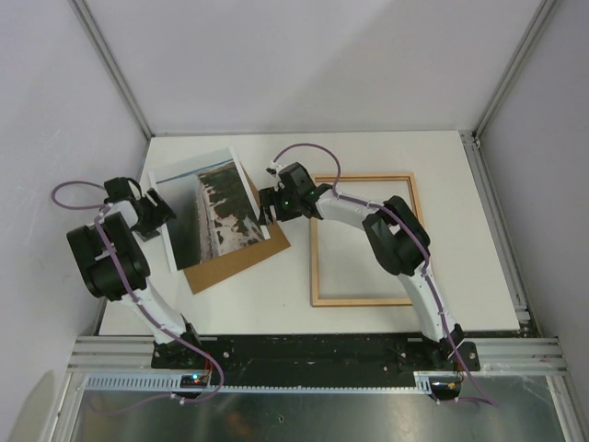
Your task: Put the photo into the frame
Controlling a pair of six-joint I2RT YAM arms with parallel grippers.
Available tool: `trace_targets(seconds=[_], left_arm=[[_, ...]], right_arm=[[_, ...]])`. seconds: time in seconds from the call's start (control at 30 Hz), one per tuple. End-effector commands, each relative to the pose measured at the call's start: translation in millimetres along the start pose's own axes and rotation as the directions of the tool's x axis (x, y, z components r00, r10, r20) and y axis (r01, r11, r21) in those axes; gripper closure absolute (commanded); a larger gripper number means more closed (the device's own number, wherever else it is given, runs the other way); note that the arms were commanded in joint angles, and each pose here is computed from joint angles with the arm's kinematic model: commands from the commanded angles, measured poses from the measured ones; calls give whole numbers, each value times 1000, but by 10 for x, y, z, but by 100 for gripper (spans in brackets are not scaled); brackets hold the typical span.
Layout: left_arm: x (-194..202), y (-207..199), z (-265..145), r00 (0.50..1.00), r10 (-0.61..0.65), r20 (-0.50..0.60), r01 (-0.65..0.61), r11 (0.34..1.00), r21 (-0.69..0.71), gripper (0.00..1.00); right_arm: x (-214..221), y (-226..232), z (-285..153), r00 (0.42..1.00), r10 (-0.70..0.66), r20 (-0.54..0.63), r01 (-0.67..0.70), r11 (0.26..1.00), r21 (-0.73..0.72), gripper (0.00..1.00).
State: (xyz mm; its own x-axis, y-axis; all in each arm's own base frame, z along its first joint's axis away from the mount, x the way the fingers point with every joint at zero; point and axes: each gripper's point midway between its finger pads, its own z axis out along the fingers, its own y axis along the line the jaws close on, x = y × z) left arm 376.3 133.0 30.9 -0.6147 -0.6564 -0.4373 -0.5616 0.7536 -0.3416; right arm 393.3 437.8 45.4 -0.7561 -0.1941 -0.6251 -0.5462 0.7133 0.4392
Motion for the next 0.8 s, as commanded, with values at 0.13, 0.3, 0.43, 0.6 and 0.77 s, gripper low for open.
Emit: trace_targets(seconds=[0.13, 0.3, 0.43, 0.6, 0.77], left_arm=[[91, -65, 81, 999, 1, -34, 2, 998, 67, 30], [81, -85, 68, 999, 1, -32, 1, 997, 77, 46], [52, -127, 19, 1000, 3, -21, -1, 996, 91, 58], [9, -189, -80, 1000, 1, 1, -1, 994, 112, 72], [-31, -241, -182, 1000, 1, 26, -5, 992, 127, 82]], right_arm=[[-176, -31, 144, 1000, 7, 29, -5, 997, -72, 23], [-94, -95, 242, 1000, 30, -4, -30, 996, -85, 23], [-56, -92, 267, 999, 34, -12, -35, 995, -89, 23], [-57, -74, 265, 999, 38, -13, -39, 994, -97, 23], [-74, -46, 253, 999, 41, -11, -42, 993, -107, 23]])
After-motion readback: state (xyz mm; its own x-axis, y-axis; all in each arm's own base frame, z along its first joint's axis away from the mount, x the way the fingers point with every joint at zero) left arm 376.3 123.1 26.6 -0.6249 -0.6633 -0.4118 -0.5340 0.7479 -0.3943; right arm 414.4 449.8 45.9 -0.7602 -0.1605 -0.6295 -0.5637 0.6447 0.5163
